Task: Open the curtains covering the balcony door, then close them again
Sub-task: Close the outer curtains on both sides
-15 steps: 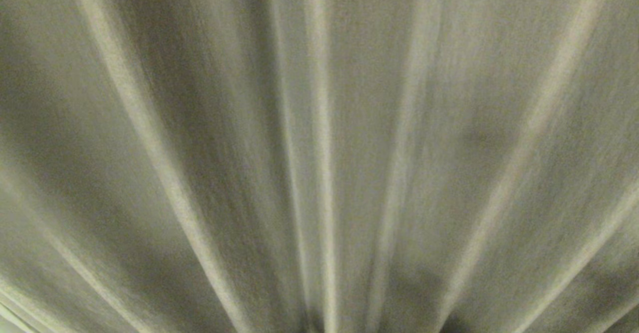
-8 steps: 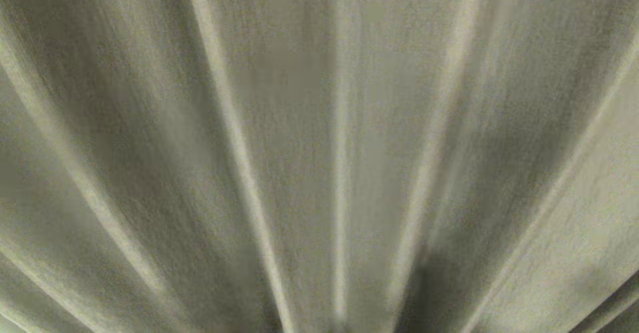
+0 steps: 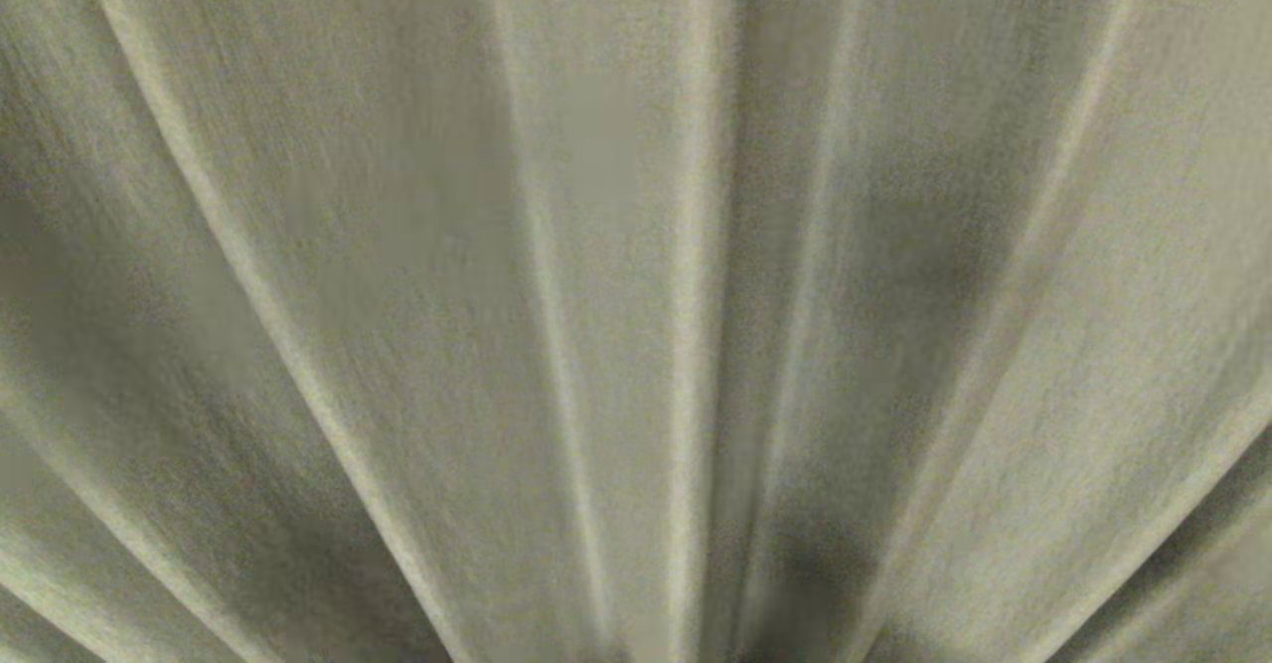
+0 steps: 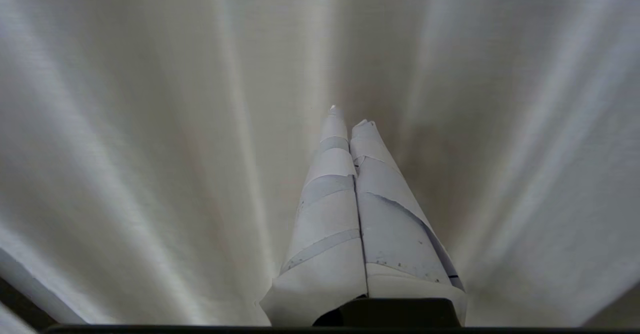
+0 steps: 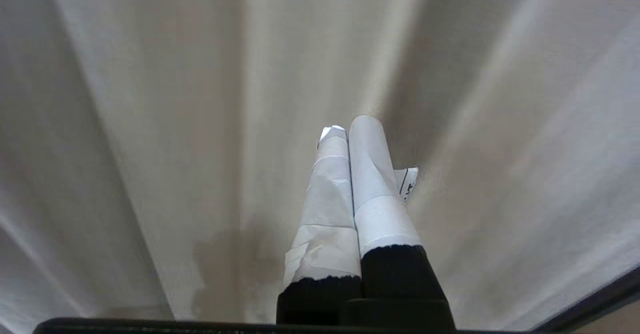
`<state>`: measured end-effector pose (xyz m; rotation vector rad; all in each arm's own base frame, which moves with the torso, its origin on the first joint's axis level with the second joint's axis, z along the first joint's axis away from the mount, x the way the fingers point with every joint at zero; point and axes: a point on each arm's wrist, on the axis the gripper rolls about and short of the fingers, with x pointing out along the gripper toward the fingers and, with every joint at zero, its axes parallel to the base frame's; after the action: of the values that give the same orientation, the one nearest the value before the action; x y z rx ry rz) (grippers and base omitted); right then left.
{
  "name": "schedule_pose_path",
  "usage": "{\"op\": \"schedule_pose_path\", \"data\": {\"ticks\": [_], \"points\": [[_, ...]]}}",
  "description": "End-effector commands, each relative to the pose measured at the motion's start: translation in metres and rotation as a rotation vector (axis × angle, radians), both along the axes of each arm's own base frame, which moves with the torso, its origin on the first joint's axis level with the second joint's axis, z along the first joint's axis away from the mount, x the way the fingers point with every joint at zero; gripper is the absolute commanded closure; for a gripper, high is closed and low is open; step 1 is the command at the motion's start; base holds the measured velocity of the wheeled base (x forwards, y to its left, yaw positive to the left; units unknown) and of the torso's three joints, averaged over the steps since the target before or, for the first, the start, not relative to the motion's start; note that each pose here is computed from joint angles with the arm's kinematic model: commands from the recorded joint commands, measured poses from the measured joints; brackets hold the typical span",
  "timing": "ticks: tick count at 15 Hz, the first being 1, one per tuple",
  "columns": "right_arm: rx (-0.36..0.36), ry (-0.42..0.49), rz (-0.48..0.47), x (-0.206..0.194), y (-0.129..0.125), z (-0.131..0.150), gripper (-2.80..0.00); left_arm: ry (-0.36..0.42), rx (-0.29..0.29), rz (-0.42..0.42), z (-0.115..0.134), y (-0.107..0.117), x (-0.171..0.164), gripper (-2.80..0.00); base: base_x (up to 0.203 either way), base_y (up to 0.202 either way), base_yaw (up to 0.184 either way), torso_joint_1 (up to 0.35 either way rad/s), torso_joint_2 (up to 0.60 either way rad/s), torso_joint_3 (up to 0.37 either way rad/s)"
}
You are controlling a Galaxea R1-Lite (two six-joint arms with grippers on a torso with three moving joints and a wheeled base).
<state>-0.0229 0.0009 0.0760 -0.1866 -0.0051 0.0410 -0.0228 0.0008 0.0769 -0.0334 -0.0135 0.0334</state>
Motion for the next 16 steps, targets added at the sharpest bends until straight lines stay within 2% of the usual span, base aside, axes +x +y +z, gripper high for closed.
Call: {"op": "schedule_pose_path", "data": {"ticks": [1,6,14,16], "points": [[-0.007,-0.004,0.009,0.0000,0.0002,0.0003,0.00,-0.001,-0.001,0.000,0.0000,0.0000,0.0000,0.00,0.000,0.000,0.000,0.000,0.00,0.000],[0.030,0.004,0.009,0.0000,0.0002,-0.0004,0.00,-0.001,-0.002,0.000,0.0000,0.0000,0.0000,0.00,0.000,0.000,0.000,0.000,0.00,0.000],[0.033,0.004,0.009,0.0000,0.0002,-0.0004,0.00,-0.001,-0.002,0.000,0.0000,0.0000,0.0000,0.00,0.000,0.000,0.000,0.000,0.00,0.000],[0.038,0.005,0.009,0.0000,0.0002,-0.0004,0.00,-0.001,-0.002,0.000,0.0000,0.0000,0.0000,0.00,0.002,0.102,-0.005,0.004,0.00,0.001]]}}
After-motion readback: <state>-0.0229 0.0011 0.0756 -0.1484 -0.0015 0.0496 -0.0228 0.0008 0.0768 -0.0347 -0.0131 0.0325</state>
